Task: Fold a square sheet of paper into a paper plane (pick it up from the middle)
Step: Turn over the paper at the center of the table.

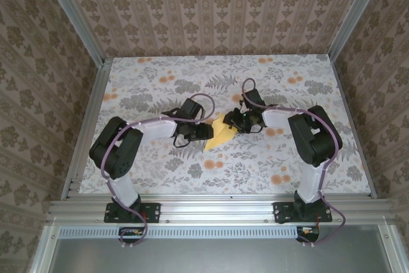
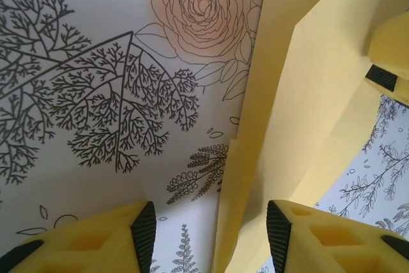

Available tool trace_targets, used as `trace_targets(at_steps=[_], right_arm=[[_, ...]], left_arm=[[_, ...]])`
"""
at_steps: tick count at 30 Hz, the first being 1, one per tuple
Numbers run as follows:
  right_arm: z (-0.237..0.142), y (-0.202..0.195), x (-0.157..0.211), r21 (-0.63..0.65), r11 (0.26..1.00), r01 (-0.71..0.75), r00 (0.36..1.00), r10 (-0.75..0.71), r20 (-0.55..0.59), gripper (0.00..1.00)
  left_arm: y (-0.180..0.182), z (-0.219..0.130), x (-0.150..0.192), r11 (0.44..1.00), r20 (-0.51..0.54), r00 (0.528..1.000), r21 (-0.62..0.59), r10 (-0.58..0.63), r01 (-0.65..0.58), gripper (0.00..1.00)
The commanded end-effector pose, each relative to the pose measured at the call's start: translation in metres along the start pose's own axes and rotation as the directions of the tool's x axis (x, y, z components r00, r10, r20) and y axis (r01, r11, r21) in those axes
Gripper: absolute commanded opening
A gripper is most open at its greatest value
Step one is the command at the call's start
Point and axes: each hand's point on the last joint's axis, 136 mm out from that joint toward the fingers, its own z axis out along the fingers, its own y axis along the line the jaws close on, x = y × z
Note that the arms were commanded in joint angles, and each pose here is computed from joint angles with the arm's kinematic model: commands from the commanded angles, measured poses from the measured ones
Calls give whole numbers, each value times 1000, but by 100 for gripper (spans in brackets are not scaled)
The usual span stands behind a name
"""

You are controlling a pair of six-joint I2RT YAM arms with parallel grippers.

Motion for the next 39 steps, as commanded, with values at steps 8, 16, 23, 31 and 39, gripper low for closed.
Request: trace_targets(at_steps=[8,16,23,31,39], right_arm=[[14,24,6,-84,996,-6,999,2,-50,28],[-6,28,4,11,995,98,994,-97,-41,1],[-81,29,-4,296,881,368,929,-362,-78,0],[-121,34,-20,630,581,516,814,-561,-149,0],[-99,52,-33,835,102,540,642,-692,-331,0]], left_arm=[[4,3,1,1000,-17,1000,-24,-8,7,51],[9,-37,-21,996,79,993,23,-82,80,55],[51,-103,-50,993,250,964,-63,-85,104,81],[102,-160,-79,968,392,902,-91,-182,235,92],[128,-191,-81,938,442,854,-72,-274,338,100]])
